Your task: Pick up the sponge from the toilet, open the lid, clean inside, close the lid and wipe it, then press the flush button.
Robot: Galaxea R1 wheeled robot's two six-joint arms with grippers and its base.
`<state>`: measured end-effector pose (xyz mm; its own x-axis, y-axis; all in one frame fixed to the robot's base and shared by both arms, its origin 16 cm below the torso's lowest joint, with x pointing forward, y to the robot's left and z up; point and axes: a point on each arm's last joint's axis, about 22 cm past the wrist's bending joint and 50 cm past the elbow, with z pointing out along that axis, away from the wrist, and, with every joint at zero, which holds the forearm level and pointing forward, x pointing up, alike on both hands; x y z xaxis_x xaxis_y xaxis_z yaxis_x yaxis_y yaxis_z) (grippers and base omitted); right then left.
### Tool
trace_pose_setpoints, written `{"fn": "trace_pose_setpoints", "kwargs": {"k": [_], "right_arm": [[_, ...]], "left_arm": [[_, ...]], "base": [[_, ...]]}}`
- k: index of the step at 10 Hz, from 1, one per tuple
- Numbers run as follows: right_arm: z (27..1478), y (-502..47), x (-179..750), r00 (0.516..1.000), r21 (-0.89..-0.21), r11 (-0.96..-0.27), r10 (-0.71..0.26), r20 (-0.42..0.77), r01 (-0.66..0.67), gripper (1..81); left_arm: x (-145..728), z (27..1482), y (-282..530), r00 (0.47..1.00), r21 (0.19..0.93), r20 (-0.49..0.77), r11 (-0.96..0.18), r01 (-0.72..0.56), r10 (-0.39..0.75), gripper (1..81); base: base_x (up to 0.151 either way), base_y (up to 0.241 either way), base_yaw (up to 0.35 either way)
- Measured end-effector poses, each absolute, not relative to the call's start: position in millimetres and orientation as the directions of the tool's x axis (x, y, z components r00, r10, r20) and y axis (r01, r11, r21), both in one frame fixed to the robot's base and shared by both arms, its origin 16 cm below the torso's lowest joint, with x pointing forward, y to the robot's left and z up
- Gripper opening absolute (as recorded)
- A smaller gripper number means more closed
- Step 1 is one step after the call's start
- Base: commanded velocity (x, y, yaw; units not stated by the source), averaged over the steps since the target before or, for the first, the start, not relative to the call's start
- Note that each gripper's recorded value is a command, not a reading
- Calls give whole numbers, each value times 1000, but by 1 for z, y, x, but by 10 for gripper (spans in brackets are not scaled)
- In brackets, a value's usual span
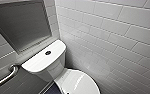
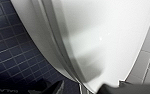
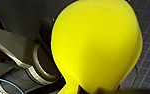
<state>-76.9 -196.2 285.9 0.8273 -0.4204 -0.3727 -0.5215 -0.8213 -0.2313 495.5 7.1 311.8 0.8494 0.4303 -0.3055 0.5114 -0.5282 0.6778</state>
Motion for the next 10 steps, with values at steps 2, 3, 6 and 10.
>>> {"fn": "trace_pose_setpoints", "kwargs": {"k": [2, 3, 6, 10], "right_arm": [[282, -194, -69, 831, -237, -821, -421, -363, -519, 10], [281, -194, -68, 832, -238, -821, -421, -362, -519, 10], [280, -196, -65, 833, -236, -823, -421, -358, -517, 10], [278, -197, -63, 835, -235, -824, -419, -357, -515, 10]], "left_arm": [[498, 313, -2, 846, 679, -313, -522, 517, 431, 811], [503, 317, -10, 850, 687, -310, -517, 510, 426, 811], [508, 315, -10, 849, 683, -308, -520, 512, 430, 811], [508, 303, -14, 839, 661, -312, -533, 528, 445, 811]], "base": [[0, 0, 0], [0, 0, 0], [0, 0, 0], [0, 0, 0]]}}
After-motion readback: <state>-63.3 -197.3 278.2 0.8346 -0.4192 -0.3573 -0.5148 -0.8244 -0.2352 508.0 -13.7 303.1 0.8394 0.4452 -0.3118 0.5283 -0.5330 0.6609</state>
